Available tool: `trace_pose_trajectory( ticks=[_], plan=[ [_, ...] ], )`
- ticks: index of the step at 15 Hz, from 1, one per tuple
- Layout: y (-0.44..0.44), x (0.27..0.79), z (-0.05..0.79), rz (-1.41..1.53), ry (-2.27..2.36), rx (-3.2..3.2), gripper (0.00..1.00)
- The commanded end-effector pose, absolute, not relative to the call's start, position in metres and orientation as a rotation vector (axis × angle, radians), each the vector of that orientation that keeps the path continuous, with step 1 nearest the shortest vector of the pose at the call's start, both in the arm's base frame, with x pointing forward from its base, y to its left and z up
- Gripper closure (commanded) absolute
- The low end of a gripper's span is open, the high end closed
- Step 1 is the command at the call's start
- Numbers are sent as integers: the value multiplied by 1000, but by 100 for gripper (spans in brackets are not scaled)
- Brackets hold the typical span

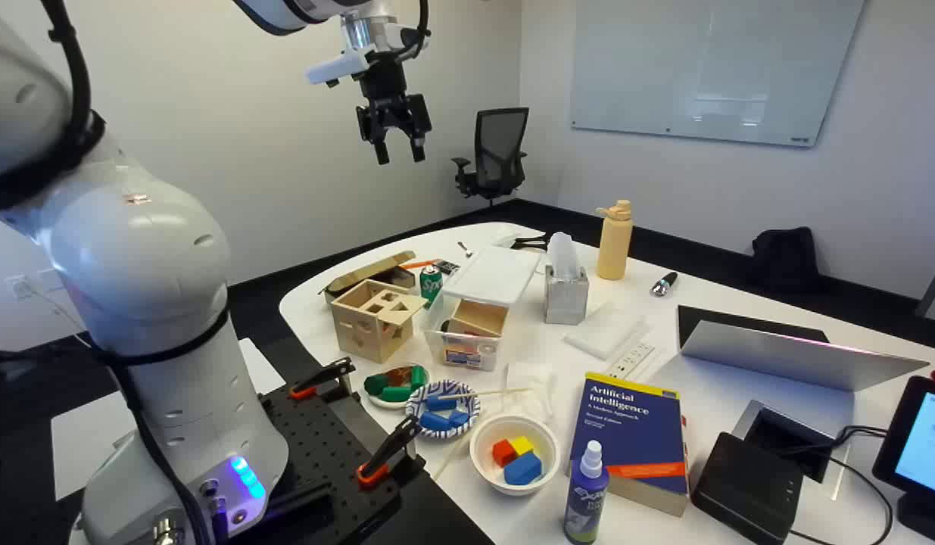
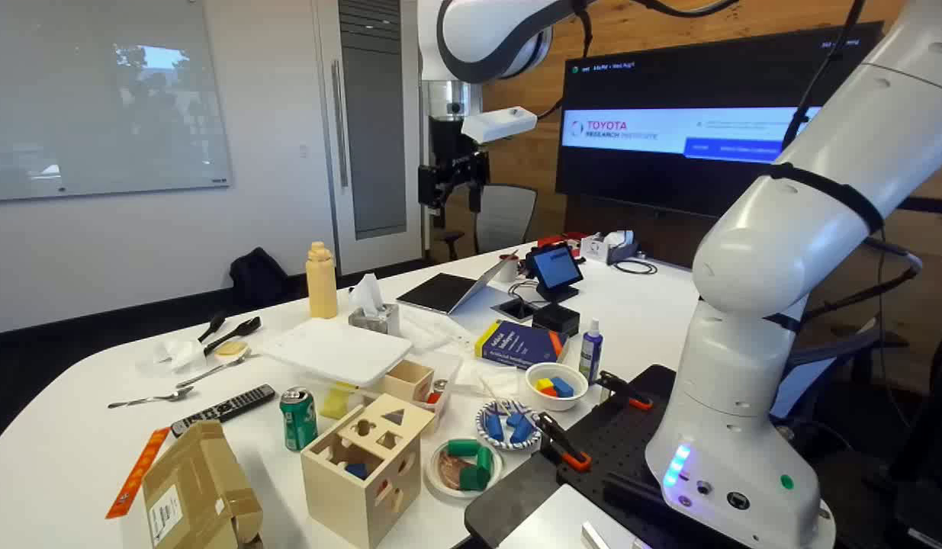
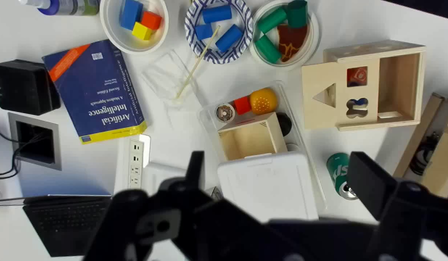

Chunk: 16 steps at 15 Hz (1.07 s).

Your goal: Use the wooden stirrer to stir the black and white bowl.

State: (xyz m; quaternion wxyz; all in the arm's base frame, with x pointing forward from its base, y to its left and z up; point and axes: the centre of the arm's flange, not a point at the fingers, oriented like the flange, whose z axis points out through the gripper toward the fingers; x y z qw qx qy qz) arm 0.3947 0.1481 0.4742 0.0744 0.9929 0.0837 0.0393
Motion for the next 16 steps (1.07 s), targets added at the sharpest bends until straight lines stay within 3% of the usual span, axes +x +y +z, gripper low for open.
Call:
trace_pose_trajectory(
  ticks=[1,9,16],
  plan=[
    [148,395,474,118,251,2980,0],
    [31,496,336,-16,-434,3047,0],
    [-56,536,172,-76,-739,3058,0]
  ],
)
